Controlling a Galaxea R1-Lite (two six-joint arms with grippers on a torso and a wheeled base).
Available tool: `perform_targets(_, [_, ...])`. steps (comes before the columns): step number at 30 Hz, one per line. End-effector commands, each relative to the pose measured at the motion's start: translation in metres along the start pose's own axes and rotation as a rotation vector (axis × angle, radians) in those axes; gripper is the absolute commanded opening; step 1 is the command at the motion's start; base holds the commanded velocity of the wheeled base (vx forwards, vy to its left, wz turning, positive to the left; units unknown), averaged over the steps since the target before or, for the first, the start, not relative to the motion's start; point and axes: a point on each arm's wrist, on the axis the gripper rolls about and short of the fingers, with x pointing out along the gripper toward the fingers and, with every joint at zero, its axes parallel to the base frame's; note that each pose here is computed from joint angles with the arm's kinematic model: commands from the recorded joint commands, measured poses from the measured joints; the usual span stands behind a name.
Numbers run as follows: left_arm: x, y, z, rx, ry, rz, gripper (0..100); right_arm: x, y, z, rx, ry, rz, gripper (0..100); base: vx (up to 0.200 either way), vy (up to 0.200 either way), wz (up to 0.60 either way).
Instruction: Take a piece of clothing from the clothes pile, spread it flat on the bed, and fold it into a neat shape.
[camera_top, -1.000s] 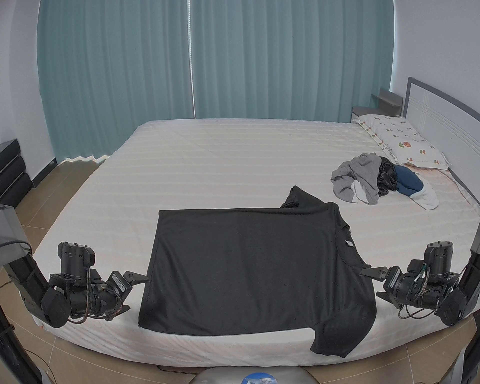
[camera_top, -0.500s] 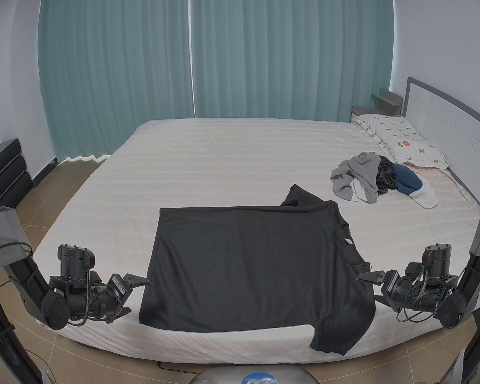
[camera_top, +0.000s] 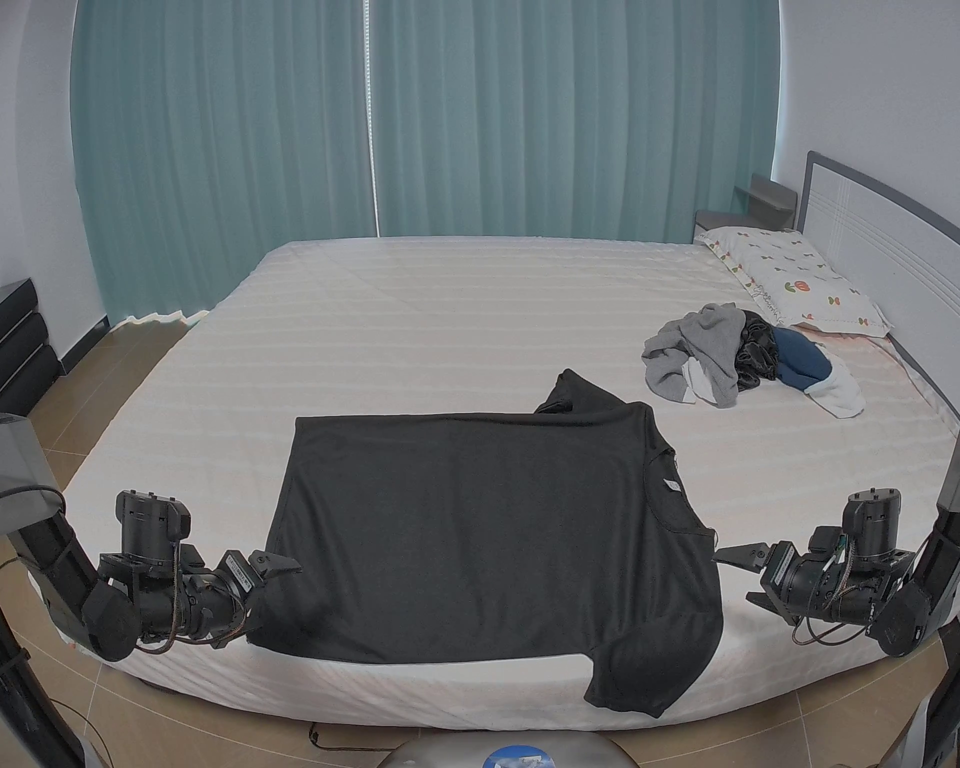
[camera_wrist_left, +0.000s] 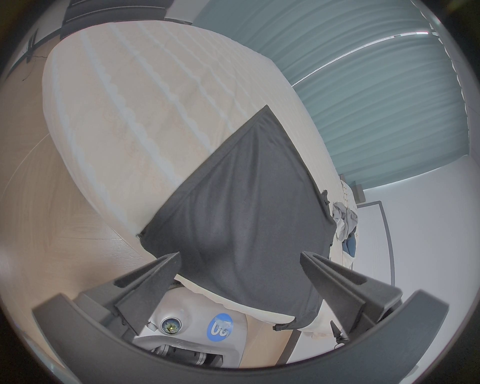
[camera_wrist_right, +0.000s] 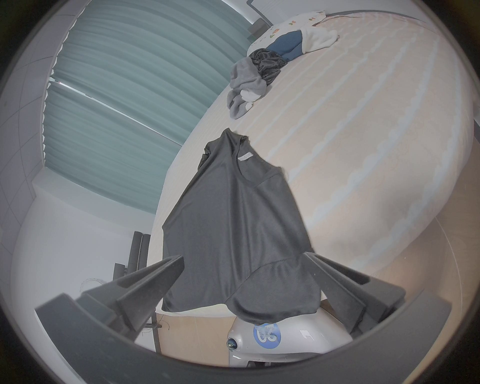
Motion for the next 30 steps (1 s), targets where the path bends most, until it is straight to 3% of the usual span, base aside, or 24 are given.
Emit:
perform_targets(1, [-0.005, 0.021, 0.006, 0.078, -0.005, 0.052, 100, 0.001, 0.0, -0.003, -0.003, 0.013, -0.001, 100, 0.0, 0.0, 0.0])
perform_targets(5, [-0.012, 0.045, 0.012, 0.156, 0.039, 0.055, 100, 0.002, -0.001, -0.004, -0.002, 0.022, -0.006, 100, 0.0, 0.0, 0.0])
perform_targets(13, [0.003, 0.06, 0.014, 0.182, 0.075, 0.106, 100, 0.005, -0.001, -0.007, -0.009, 0.036, -0.009, 100, 0.0, 0.0, 0.0])
perform_targets(22, [0.016, 0.053, 0.009, 0.236, 0.101, 0.108, 100, 0.005, 0.0, -0.007, -0.01, 0.032, -0.007, 100, 0.0, 0.0, 0.0])
perform_targets(30, [0.033, 0.05, 0.008, 0.28, 0.082, 0.169, 100, 0.004, 0.001, -0.006, -0.015, 0.01, 0.01, 100, 0.0, 0.0, 0.0])
